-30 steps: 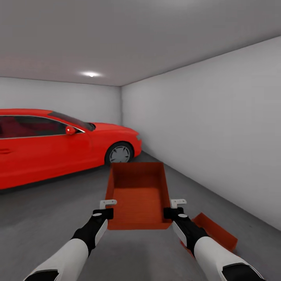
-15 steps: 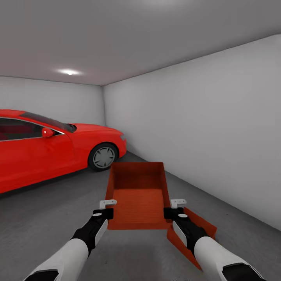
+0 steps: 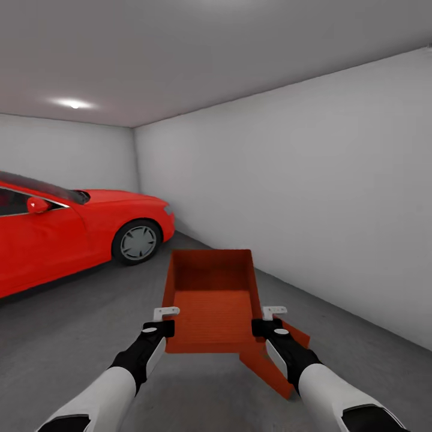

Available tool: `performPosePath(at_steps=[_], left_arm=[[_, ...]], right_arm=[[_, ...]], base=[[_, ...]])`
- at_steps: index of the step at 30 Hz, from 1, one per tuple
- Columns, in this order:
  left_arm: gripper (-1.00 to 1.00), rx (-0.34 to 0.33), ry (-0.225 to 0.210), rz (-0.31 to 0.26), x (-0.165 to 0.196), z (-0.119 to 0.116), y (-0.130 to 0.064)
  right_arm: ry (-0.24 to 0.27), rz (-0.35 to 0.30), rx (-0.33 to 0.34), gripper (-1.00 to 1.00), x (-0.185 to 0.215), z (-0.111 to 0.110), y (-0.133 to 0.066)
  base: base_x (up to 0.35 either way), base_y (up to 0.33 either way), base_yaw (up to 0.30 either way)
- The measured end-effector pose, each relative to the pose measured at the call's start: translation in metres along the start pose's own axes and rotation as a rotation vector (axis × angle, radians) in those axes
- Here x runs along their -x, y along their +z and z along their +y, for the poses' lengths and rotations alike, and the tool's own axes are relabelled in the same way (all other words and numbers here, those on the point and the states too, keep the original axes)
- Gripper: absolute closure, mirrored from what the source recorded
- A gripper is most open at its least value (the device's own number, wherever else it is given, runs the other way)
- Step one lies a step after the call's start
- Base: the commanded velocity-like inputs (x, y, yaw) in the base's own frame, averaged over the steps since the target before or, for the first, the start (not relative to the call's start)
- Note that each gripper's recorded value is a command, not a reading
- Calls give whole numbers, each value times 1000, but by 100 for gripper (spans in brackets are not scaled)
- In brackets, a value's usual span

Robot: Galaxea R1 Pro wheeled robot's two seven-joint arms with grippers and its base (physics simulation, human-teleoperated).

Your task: Move the two storage containers from the living room to the garage. In the garage, place one container on the floor and stack the other container on top of it (either order is fine).

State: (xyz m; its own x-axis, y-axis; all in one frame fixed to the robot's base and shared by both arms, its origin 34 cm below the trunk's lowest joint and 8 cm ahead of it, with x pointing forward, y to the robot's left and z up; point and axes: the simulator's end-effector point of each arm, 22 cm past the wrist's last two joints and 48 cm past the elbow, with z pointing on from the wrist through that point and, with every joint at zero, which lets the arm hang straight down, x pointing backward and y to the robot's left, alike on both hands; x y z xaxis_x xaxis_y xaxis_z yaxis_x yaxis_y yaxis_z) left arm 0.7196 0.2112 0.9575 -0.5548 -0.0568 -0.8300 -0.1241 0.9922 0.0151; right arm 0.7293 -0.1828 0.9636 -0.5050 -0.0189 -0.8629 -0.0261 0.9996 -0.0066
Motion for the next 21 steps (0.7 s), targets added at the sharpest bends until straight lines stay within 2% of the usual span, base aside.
performPosePath(at_steps=[21], left_arm=[[100, 0, 0, 11, -6, 0, 3]], right_arm=[[-1, 11, -1, 100, -5, 0, 3]], base=[[0, 0, -269]])
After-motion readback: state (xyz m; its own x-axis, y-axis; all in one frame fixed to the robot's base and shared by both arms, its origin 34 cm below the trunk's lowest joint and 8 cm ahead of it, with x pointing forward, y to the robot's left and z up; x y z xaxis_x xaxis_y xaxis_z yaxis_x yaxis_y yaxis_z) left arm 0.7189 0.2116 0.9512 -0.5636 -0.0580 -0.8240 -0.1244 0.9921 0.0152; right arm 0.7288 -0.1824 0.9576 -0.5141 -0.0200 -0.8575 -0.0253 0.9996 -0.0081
